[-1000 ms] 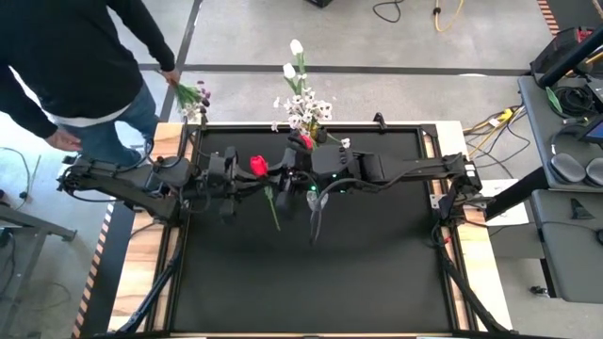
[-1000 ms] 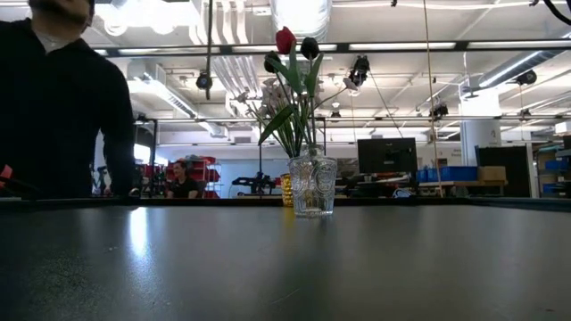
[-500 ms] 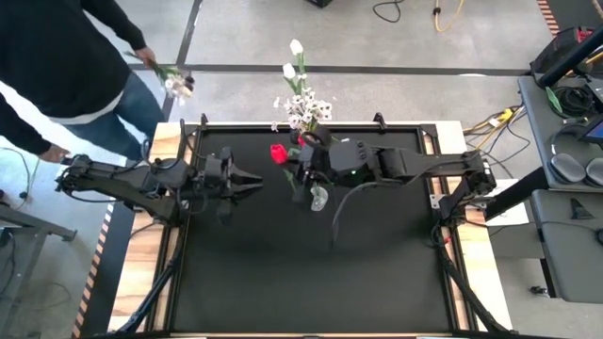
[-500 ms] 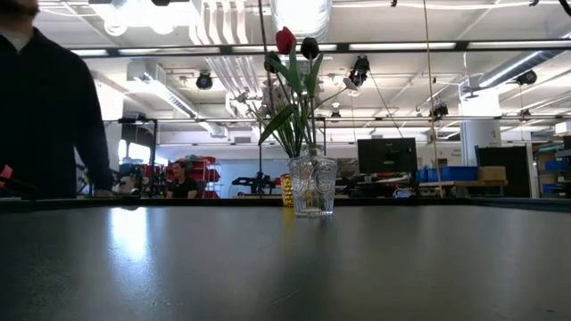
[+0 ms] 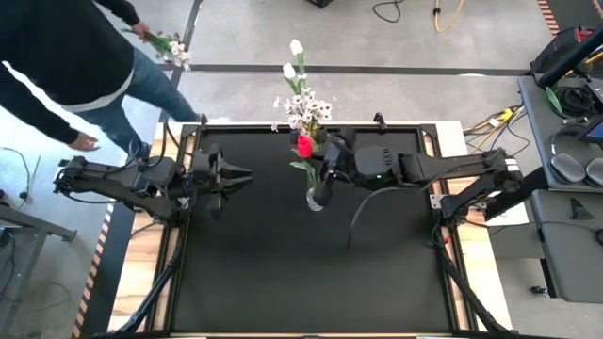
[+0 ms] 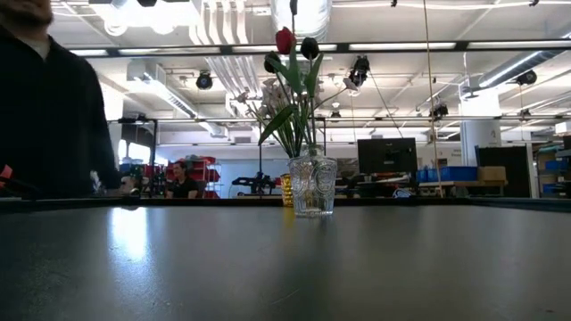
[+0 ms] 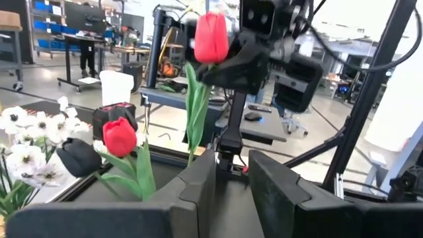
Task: Sort flowers into vase by color
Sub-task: Put the red tulip into the transparent vase
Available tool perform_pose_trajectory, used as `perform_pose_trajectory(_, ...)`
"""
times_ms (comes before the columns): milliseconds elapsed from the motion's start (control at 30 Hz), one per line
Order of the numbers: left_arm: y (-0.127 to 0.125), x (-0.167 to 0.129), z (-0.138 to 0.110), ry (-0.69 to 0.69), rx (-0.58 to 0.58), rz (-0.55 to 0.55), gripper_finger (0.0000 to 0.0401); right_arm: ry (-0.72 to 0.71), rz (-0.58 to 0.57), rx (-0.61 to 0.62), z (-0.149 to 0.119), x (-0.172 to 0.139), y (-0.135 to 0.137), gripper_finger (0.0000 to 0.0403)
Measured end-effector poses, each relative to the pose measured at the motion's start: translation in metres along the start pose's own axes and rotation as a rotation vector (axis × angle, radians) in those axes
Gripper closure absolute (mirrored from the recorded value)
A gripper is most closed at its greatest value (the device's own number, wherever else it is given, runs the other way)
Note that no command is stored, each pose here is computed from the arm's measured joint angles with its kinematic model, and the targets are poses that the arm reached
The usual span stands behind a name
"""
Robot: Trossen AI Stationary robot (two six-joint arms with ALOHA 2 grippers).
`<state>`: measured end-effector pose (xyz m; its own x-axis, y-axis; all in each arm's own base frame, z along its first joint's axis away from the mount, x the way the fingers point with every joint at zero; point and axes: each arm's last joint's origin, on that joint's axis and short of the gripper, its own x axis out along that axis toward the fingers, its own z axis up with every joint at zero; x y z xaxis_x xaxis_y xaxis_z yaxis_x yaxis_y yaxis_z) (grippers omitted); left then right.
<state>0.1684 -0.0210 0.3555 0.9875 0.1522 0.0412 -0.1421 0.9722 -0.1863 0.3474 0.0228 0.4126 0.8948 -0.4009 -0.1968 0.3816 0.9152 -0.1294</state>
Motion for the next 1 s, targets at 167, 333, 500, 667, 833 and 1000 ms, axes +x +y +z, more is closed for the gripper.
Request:
perform_pose_trajectory(167,0.002,-0.004,0.001,-0.012,-0.003,0.013,0.0323,-0.041,-0.011,0.028,-0.016,-0.008,-0.005,0.0391)
perform_pose_trajectory(333,0.002,-0.005,0.001,-0.012,0.001,0.025,0.0323,-0.06,-0.012,0.042,-0.026,-0.009,-0.005,0.0391)
perform_pose_trajectory(500,0.002,-0.004,0.001,-0.011,0.0,0.027,0.0323,-0.051,-0.012,0.037,-0.029,-0.01,-0.006,0.0391)
perform_pose_trajectory(667,0.002,-0.004,0.001,-0.012,-0.002,0.027,0.0323,-0.054,-0.012,0.037,-0.028,-0.011,-0.006,0.0391)
perform_pose_trajectory(833,0.002,-0.004,0.001,-0.011,-0.002,0.027,0.0324,-0.041,-0.013,0.023,-0.029,-0.011,-0.006,0.0391)
perform_pose_trajectory(1000,0.002,-0.004,0.001,-0.011,-0.002,0.027,0.0324,-0.036,-0.03,0.017,-0.03,-0.012,-0.007,0.0391)
